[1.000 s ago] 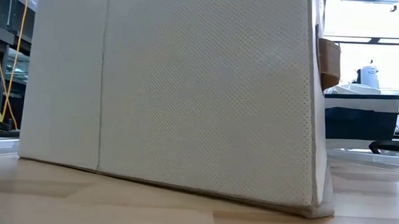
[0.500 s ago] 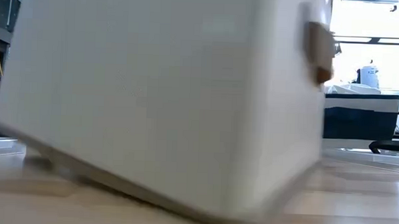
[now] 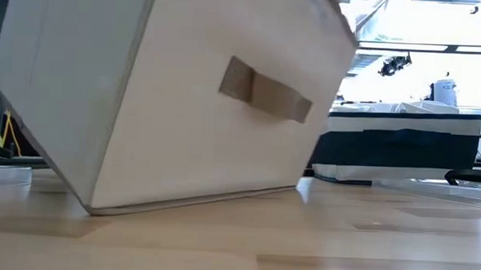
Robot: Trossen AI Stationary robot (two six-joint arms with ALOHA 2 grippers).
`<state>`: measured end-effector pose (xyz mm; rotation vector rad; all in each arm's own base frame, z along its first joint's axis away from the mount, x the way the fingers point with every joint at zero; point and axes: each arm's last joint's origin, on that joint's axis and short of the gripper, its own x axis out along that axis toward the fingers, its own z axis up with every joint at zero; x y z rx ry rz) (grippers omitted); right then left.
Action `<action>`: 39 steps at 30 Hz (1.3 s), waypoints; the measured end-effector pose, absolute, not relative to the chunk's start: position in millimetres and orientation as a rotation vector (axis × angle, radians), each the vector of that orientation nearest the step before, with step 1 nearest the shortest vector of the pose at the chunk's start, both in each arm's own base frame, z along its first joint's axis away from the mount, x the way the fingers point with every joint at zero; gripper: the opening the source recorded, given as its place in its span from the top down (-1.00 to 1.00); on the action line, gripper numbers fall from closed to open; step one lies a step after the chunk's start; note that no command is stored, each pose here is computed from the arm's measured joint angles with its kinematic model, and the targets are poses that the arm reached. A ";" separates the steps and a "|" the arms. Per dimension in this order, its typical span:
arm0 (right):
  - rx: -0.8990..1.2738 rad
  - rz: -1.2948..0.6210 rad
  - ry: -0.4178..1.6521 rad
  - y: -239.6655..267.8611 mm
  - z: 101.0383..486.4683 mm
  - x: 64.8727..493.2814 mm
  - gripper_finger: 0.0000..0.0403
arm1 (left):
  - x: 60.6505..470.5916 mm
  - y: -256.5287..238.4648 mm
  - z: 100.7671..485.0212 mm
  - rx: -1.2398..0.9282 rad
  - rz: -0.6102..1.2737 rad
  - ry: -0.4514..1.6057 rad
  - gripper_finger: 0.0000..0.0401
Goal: Sort clothes
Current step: Put the green shirt into the laundry organizer
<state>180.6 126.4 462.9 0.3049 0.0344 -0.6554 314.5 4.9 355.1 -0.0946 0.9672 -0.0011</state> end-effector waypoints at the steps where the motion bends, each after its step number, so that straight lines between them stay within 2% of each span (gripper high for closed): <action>1: 0.309 -0.651 0.041 125.7 462.7 181.6 -0.70 | 312.2 7.0 352.3 -0.083 0.015 1.000 -0.27; 5: 0.330 -0.648 0.060 121.4 461.9 185.7 -0.70 | 308.8 19.7 333.3 -0.041 0.171 1.077 -0.27; 8: 0.348 -0.653 0.069 117.6 461.5 188.7 -0.70 | 313.3 37.4 314.7 -0.080 0.258 1.050 -0.27; 15: 0.378 -0.644 0.103 110.4 460.3 194.7 -0.70 | 333.0 70.2 286.9 -0.362 0.088 0.725 -0.27; 19: 0.389 -0.644 0.114 106.9 459.9 197.3 -0.70 | 341.2 78.9 299.0 -0.487 0.013 0.483 -0.27; 23: 0.411 -0.651 0.120 103.2 459.3 199.7 -0.70 | 335.8 96.0 321.2 -0.500 0.036 0.310 -0.27; 29: 0.427 -0.671 0.126 98.1 457.6 205.1 -0.70 | 317.1 123.2 333.3 -0.675 0.148 0.209 -0.27; 33: 0.413 -0.691 0.136 97.7 453.6 212.4 -0.70 | 306.8 114.0 342.4 -0.851 0.105 0.081 -0.27; 36: 0.405 -0.699 0.157 96.8 449.7 218.6 -0.70 | 296.3 105.2 354.3 -0.746 0.118 0.040 -0.26; 39: 0.411 -0.697 0.185 94.3 446.4 225.2 -0.70 | 280.6 101.7 355.3 -0.427 0.412 0.199 -0.24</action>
